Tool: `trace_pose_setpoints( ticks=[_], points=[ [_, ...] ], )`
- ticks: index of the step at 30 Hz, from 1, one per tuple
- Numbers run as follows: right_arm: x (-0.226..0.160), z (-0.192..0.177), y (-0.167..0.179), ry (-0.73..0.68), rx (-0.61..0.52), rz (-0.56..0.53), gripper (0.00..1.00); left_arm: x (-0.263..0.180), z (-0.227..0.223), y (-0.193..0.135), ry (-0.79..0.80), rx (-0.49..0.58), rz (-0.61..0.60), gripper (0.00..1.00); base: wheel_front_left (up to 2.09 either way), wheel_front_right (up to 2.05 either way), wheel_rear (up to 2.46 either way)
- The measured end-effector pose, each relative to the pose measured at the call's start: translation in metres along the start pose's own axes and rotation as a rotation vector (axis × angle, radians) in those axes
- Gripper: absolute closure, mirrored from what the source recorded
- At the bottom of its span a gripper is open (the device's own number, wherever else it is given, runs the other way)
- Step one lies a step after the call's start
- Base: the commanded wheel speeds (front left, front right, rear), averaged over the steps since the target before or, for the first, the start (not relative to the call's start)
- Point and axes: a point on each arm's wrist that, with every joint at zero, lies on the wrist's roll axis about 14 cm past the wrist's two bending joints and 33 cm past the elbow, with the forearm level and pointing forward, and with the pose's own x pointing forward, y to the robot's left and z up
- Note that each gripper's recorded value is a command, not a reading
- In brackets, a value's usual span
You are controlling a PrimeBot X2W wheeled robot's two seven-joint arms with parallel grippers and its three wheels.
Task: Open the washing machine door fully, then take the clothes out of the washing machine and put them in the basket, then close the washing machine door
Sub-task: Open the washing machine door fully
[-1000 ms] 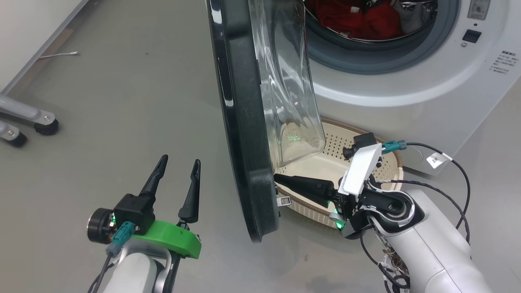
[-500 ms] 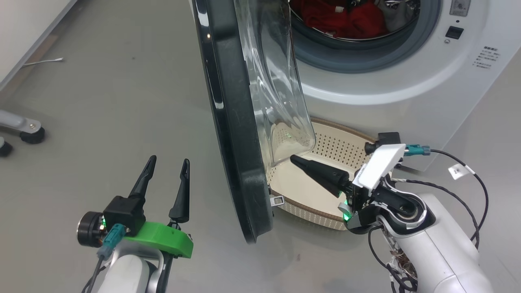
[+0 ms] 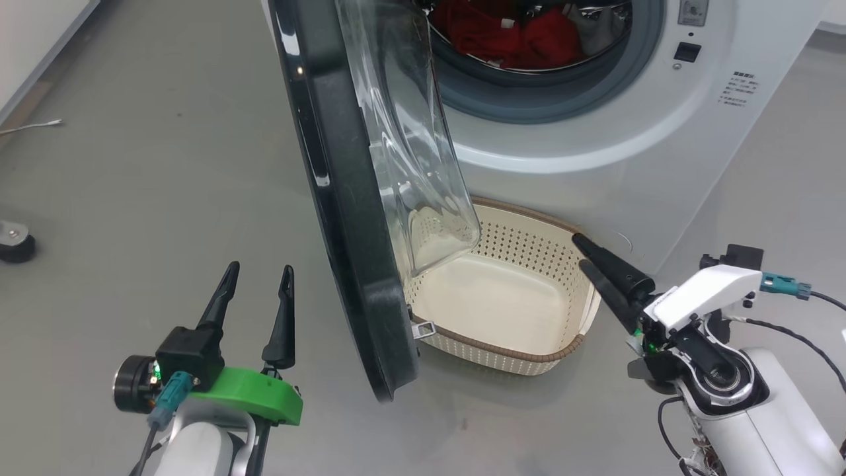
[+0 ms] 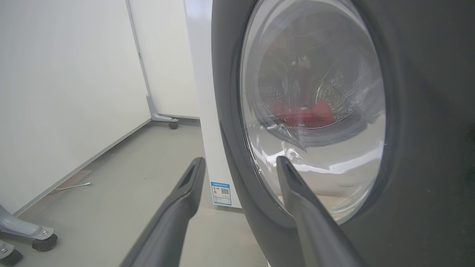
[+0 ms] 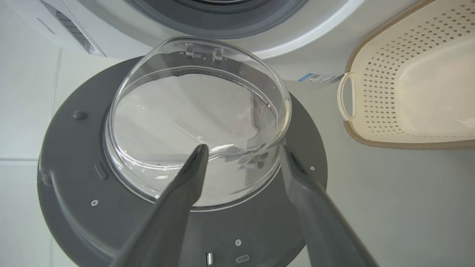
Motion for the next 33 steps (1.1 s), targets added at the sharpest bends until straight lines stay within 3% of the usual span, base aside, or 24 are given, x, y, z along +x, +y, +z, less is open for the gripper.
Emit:
trace_pose_setpoints(
  ticks=[3, 12, 13, 22, 30, 33],
  points=[
    [-0.012, 0.021, -0.005, -0.116, -0.074, -0.033, 0.0, 0.0, -0.003, -0.003, 0.008, -0.001, -0.009, 0.0, 0.0, 0.0, 0.0],
    [-0.065, 0.07, -0.033, -0.382, -0.483, -0.217, 0.0, 0.001, -0.007, -0.011, 0.017, 0.004, -0.036, 0.0, 0.0, 0.0, 0.0],
    [-0.065, 0.07, -0.033, -0.382, -0.483, -0.217, 0.0, 0.001, -0.007, -0.011, 0.017, 0.004, -0.036, 0.0, 0.0, 0.0, 0.0],
    [-0.114, 0.11, -0.038, -0.586, -0.975, -0.373, 0.0, 0.0, -0.007, -0.01, 0.018, 0.002, -0.035, 0.0, 0.0, 0.0, 0.0],
    [-0.123, 0.117, -0.039, -0.558, -1.165, -0.501, 0.0, 0.002, -0.005, -0.006, 0.01, 0.005, -0.025, 0.0, 0.0, 0.0, 0.0],
    [-0.124, 0.124, -0.018, -0.603, -1.231, -0.476, 0.0, 0.002, -0.005, -0.007, 0.009, 0.003, -0.025, 0.0, 0.0, 0.0, 0.0]
  ],
)
